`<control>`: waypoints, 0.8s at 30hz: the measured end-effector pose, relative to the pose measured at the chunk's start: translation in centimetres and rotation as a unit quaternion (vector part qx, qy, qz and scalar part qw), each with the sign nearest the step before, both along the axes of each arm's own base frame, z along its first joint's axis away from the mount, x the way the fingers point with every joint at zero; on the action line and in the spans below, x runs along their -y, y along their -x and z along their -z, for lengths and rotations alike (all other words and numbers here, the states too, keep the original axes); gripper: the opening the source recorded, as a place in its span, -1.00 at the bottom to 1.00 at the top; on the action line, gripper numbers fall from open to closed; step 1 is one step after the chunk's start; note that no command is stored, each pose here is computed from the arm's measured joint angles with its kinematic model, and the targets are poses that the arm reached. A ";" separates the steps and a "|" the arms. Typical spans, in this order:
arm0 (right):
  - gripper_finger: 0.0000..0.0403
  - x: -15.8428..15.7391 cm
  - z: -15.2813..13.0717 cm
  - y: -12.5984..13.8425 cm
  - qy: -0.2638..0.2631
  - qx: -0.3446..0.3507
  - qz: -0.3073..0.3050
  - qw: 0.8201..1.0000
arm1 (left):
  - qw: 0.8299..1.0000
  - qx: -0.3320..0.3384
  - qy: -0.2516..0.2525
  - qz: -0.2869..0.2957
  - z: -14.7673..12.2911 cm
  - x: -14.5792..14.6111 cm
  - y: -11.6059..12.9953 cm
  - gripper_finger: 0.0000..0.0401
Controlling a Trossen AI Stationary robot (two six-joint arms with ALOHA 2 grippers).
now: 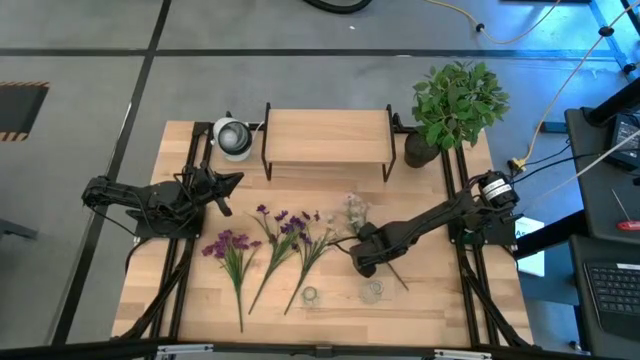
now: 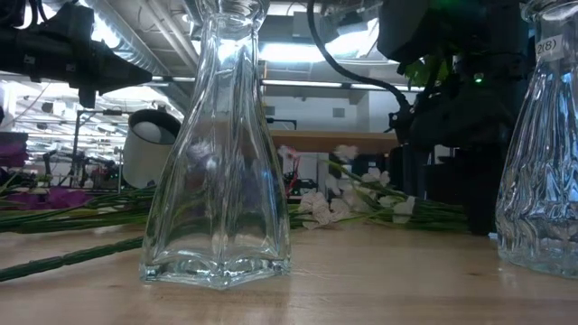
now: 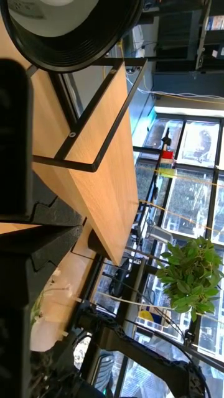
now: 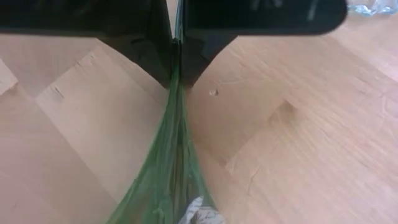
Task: Pick and place flowers into a vace then onto a shelf
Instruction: Put the right white flowers into the right transparent vase
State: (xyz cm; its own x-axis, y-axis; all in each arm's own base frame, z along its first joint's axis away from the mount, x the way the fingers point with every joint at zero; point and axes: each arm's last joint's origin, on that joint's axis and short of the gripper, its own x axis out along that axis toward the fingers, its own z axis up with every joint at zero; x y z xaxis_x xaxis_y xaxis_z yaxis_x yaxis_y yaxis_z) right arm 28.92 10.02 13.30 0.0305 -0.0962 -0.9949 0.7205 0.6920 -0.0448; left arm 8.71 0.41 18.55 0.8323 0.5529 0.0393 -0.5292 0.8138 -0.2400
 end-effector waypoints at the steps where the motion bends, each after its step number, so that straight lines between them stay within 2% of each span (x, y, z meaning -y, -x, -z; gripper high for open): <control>1: -0.94 0.0 -0.2 0.0 0.000 0.003 0.001 1.000 | 1.000 0.000 0.000 0.000 0.0 0.0 0.0 -0.98; 4: -0.95 0.5 -0.8 0.8 0.025 -0.010 0.013 1.000 | 1.000 0.000 0.000 0.000 0.0 0.0 0.0 -0.98; 10: -0.97 1.1 -3.7 1.6 0.046 0.029 0.032 0.998 | 1.000 0.000 0.000 0.000 0.0 0.0 0.0 -0.98; 16: -0.97 2.1 -7.6 2.2 0.053 0.126 0.049 0.989 | 1.000 0.000 0.000 0.000 0.0 0.0 0.0 -0.98; 20: -0.97 2.6 -11.0 2.7 0.067 0.236 0.054 0.968 | 1.000 0.000 0.000 0.000 0.0 0.0 0.0 -0.98; 24: -0.97 2.8 -14.8 3.5 0.090 0.361 0.044 0.927 | 1.000 0.000 0.000 0.000 0.0 0.0 0.0 -0.98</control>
